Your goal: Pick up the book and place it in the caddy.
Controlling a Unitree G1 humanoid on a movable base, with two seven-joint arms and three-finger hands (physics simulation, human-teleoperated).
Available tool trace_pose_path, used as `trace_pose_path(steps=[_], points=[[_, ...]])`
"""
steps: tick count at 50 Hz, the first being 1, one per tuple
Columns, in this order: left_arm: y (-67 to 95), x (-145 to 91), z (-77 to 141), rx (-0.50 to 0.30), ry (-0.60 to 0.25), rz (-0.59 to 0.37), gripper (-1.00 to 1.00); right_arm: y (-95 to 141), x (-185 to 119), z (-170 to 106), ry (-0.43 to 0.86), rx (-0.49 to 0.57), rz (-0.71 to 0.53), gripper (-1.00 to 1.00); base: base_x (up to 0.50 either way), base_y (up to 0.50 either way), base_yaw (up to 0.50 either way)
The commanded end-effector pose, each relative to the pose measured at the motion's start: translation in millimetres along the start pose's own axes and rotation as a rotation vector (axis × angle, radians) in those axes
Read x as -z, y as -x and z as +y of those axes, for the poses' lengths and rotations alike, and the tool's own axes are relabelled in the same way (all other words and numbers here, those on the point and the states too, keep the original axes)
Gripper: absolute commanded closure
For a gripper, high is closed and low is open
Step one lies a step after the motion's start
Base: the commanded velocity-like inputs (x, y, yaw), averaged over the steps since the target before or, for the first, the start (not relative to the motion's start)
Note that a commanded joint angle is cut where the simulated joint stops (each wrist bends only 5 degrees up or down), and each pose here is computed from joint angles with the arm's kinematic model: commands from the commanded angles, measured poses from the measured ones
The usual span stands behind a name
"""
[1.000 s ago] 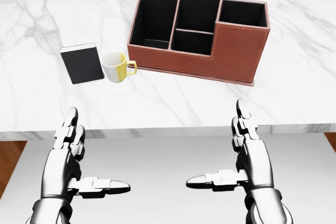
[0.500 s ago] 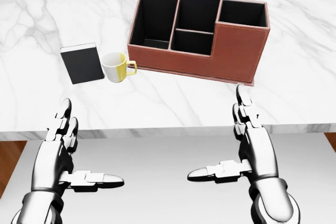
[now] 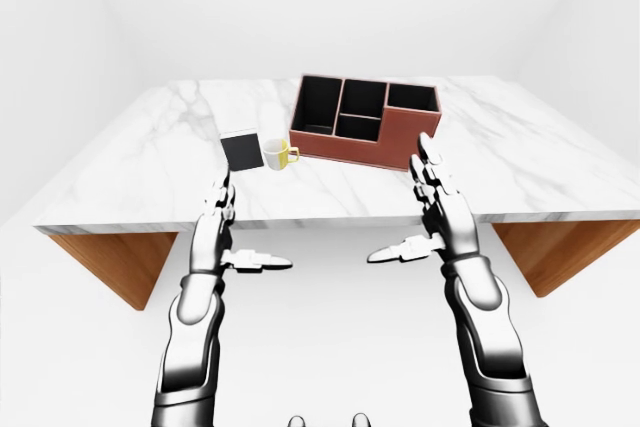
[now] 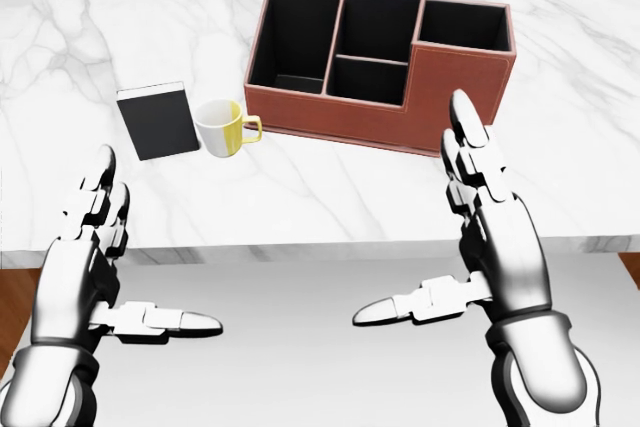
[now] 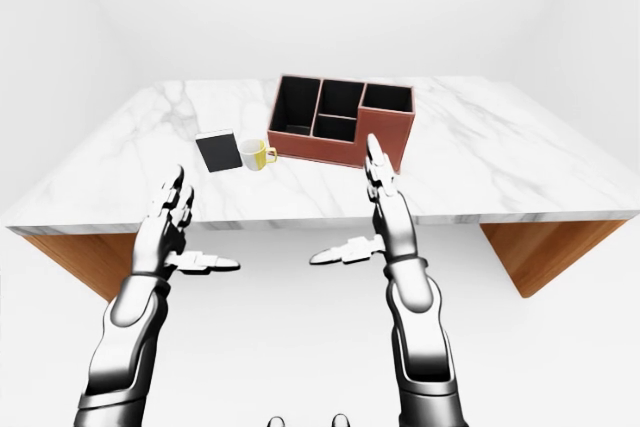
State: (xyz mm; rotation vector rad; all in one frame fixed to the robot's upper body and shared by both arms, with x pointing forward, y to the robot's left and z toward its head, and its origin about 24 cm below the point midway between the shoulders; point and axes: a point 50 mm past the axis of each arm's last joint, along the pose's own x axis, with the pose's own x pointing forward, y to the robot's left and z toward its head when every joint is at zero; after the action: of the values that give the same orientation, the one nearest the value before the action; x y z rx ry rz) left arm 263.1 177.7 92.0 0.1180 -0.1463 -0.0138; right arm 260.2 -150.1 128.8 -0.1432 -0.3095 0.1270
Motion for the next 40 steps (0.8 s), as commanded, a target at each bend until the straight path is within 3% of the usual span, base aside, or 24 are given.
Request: trace_pose_path(steps=[1,40], points=[[-0.8,-8.6,3.2,-0.002,-0.011,-0.036,-1.00,3.4,-19.3,5.7,0.022,-0.055,-0.078,-1.00,0.00,0.36,0.00],[-0.2,-2.8,-1.0,0.012,-0.002,-0.012,-1.00,3.3,-15.9,10.2,0.039,-0.074,-0.061,-1.00,0.08,0.50,0.00]])
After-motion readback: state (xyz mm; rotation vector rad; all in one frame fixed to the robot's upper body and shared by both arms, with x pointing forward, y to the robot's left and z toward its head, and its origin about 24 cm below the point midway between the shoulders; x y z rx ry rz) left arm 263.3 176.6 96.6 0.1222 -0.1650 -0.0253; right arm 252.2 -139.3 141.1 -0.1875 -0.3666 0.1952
